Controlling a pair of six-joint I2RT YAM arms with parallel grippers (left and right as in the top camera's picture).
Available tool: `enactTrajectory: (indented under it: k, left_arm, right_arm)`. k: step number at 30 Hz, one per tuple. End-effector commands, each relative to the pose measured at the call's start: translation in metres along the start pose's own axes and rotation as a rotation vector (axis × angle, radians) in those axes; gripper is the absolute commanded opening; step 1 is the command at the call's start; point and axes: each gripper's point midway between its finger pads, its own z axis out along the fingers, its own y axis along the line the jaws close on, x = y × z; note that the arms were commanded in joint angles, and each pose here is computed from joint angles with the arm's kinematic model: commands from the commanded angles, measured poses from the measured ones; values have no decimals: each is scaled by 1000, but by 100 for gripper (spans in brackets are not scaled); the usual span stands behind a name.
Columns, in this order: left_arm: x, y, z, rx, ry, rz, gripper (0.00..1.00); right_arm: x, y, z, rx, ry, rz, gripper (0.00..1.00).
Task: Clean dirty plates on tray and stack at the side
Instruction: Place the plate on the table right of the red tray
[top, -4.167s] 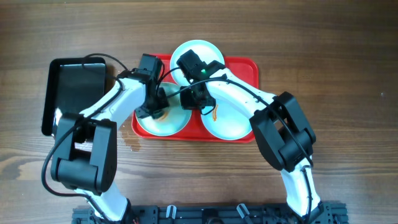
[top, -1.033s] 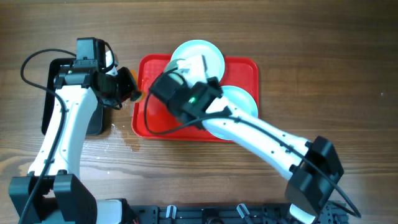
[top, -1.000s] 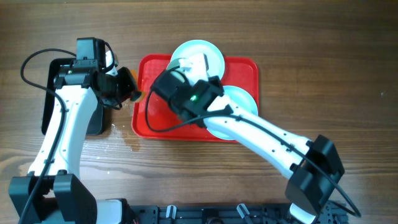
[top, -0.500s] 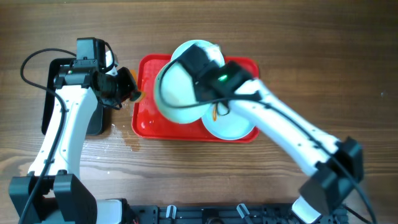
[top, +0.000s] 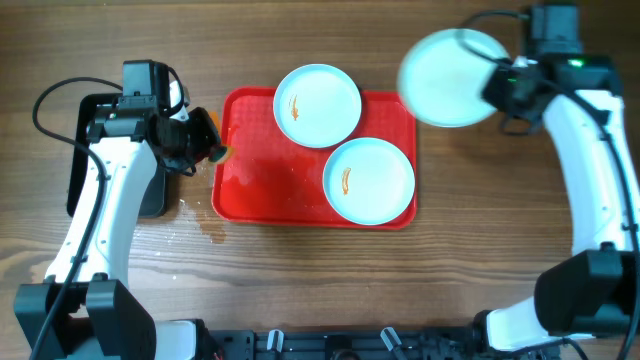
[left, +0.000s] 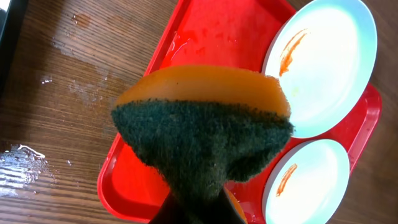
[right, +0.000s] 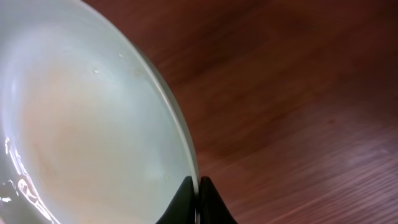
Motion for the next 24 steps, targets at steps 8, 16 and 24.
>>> enactTrajectory:
  k: [8,16,24]
  left_arm:
    - [-3,1,-4,2,-23,16,4]
    - [-3,1,-4,3,-25,17,4]
    - [-5,0,-4,7,-34,20,4]
  right_arm:
    - [41,-84,91,111,116,241,6]
    - [51,-47,91,-108,193,156,68]
    - [53,57,31,-616,212,-103,68]
